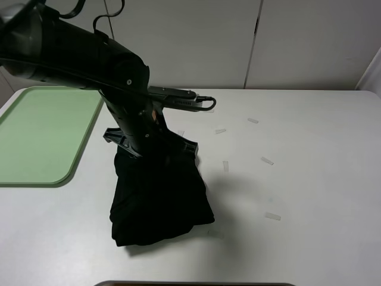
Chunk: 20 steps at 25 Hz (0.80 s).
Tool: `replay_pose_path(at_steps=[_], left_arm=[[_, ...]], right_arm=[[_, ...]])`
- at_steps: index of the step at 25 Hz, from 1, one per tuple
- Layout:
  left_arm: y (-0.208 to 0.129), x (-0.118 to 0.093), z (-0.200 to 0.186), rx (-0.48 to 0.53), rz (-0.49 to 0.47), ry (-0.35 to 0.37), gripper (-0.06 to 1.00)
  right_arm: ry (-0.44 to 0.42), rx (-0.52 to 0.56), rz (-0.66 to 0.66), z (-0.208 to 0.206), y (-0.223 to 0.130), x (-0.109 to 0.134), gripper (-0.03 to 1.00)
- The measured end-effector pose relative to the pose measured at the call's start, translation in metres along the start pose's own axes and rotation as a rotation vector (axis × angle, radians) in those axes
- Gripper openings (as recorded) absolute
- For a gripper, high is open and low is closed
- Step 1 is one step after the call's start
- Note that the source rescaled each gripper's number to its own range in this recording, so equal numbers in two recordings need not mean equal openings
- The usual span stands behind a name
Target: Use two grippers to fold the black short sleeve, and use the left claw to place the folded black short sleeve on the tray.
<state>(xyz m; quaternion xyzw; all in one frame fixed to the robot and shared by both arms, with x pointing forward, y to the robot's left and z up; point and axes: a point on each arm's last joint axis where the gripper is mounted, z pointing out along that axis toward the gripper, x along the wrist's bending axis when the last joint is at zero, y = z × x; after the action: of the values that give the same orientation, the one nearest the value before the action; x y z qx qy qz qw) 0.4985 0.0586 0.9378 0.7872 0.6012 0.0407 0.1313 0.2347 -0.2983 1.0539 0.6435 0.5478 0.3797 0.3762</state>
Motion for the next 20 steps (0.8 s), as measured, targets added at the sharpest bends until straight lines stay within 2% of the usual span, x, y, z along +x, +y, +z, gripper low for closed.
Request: replay_pose_path(at_steps=[3, 5, 6, 13, 16, 20], left_arm=[[0.006, -0.005, 0.006, -0.067, 0.007, -0.042, 0.75], [0.009, -0.008, 0.010, -0.100, 0.020, -0.063, 0.90], [0.011, -0.009, 0.011, -0.120, 0.025, -0.074, 0.94], [0.030, -0.018, -0.011, -0.223, 0.032, -0.127, 1.00], [0.036, -0.019, -0.036, -0.202, 0.028, -0.110, 1.00], [0.029, -0.010, -0.068, -0.105, 0.018, -0.042, 1.00]], right_arm=[[0.000, 0.000, 0.000, 0.000, 0.000, 0.000, 1.00], [0.000, 0.000, 0.000, 0.000, 0.000, 0.000, 1.00], [0.000, 0.000, 0.000, 0.000, 0.000, 0.000, 1.00], [0.000, 0.000, 0.000, 0.000, 0.000, 0.000, 1.00], [0.000, 0.000, 0.000, 0.000, 0.000, 0.000, 1.00], [0.000, 0.000, 0.000, 0.000, 0.000, 0.000, 1.00]])
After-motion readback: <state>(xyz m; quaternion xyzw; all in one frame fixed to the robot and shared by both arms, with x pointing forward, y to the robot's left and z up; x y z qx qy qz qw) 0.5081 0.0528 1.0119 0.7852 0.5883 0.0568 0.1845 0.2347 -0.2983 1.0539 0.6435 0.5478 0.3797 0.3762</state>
